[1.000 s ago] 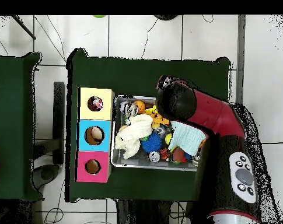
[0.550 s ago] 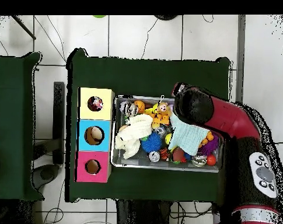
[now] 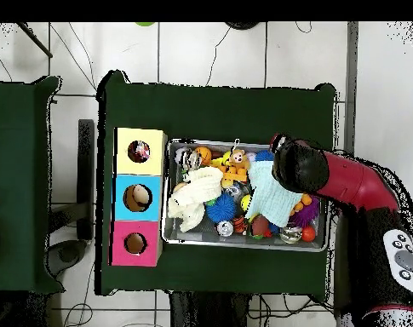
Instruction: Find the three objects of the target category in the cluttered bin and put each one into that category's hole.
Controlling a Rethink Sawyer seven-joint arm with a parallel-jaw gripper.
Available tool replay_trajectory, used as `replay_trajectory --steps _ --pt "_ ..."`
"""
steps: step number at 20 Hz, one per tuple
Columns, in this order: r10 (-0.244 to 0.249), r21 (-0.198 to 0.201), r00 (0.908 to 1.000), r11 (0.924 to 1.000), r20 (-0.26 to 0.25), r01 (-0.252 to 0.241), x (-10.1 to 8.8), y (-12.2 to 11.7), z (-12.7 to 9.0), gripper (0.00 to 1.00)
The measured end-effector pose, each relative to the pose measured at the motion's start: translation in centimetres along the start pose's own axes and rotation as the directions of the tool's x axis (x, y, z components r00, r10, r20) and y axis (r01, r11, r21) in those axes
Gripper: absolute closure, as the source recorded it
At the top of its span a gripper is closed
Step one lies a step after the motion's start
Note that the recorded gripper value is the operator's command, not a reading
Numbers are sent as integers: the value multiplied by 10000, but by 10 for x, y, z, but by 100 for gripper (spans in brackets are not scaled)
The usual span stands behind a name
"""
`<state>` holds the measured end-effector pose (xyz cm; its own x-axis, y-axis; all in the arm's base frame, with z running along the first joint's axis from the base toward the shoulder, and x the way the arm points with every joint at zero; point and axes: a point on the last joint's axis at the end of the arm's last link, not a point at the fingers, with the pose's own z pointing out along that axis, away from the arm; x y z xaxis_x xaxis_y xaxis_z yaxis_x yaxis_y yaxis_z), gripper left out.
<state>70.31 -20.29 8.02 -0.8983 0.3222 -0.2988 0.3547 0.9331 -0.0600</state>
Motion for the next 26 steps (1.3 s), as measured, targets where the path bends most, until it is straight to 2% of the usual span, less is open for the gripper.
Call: replay_trajectory --steps 8,12,19,26 --pt "-380 263 9991 9989 -166 384 16 -21 15 100" --pt "-676 374 9974 9970 -245 685 30 -29 30 100" --pt "-1045 381 9941 9937 -275 1055 49 -30 51 100" --pt "-1326 235 9895 9907 -569 1341 81 -28 77 100"
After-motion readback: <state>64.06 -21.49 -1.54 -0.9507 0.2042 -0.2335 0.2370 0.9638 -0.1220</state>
